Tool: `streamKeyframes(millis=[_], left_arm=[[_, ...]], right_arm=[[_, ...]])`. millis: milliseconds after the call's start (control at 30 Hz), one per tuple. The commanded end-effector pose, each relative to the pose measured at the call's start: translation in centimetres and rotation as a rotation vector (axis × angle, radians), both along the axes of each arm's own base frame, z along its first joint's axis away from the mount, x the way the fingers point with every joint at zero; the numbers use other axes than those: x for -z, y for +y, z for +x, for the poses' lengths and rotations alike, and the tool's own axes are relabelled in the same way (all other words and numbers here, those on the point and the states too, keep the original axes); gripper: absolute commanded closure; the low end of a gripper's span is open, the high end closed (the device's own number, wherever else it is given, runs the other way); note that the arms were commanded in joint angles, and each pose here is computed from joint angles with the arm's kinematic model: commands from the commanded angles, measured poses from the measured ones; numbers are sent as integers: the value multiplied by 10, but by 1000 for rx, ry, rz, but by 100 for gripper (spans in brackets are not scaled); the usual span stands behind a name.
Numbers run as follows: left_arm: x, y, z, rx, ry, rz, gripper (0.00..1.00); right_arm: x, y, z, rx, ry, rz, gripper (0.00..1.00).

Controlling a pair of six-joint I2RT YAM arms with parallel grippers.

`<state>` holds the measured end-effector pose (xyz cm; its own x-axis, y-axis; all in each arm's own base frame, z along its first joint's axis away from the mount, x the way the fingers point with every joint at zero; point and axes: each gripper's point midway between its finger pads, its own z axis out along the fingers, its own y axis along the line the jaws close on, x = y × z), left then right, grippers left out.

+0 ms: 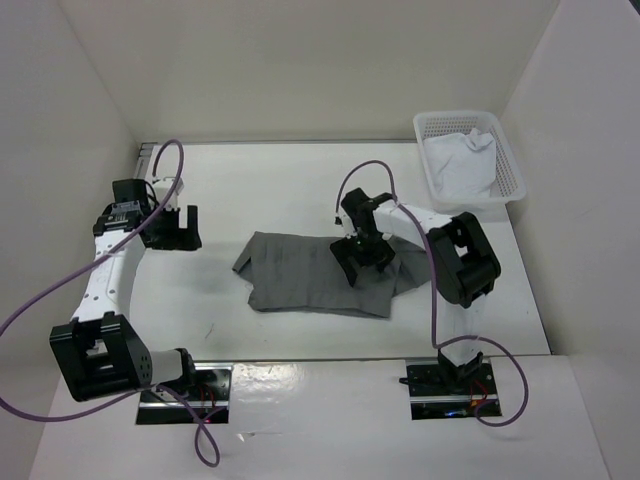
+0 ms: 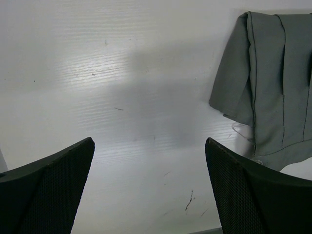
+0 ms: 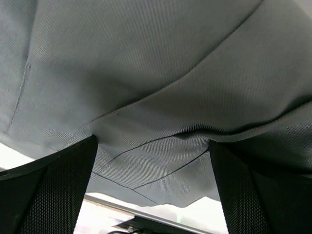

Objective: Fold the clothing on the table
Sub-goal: Fold the skirt

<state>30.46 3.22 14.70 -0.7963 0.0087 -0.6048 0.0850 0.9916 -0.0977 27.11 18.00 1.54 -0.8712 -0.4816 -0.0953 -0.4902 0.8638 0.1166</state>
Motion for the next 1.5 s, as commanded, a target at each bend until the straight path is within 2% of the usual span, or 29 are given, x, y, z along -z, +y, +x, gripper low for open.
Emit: streamKeyframes(millis=[0,133,300,467,533,667,733,867,933,967,1033,1067,1167,1333,1467], left_arm=[[-2,3,-2,-27,-21,-28,0],[-3,4,0,-31,-32,-33,0],[-1,3,1,-25,-25,-43,0],[1,2,1,-12,-20,-48,0],[1,0,1,3,-24,-53,0],[5,-5,-2,24,-2,-73,0],[6,-12,-1,57,-3,-106,0],[9,-21,1,142,10,-140,0],[13,-30,11,188,24,-173,0],[15,-31,14,205,29,-183,0],[20,-37,27,232,38,-240,0],[31,-40,31,238,72,-274,0],[36,-47,50,275,58,-344,0],[73,-55,69,313,131,-456,0],[97,-52,80,314,154,-462,0]], right_arm=[[17,18,22,2,-38,2,1],[16,29,55,-18,-104,-5,1],[20,41,90,-149,-162,-12,1],[15,50,127,-205,-223,-47,1],[22,54,135,-233,-217,-54,1],[4,70,153,-235,-242,-16,1],[-5,78,152,-253,-232,28,1],[-73,89,142,-287,-304,144,1],[-91,87,131,-315,-314,177,1],[-117,85,125,-326,-360,203,1],[-125,77,112,-339,-370,203,1],[-148,75,112,-346,-439,218,1],[-151,59,99,-346,-459,187,1],[-163,19,87,-288,-478,173,1],[-169,-8,81,-236,-485,161,1]])
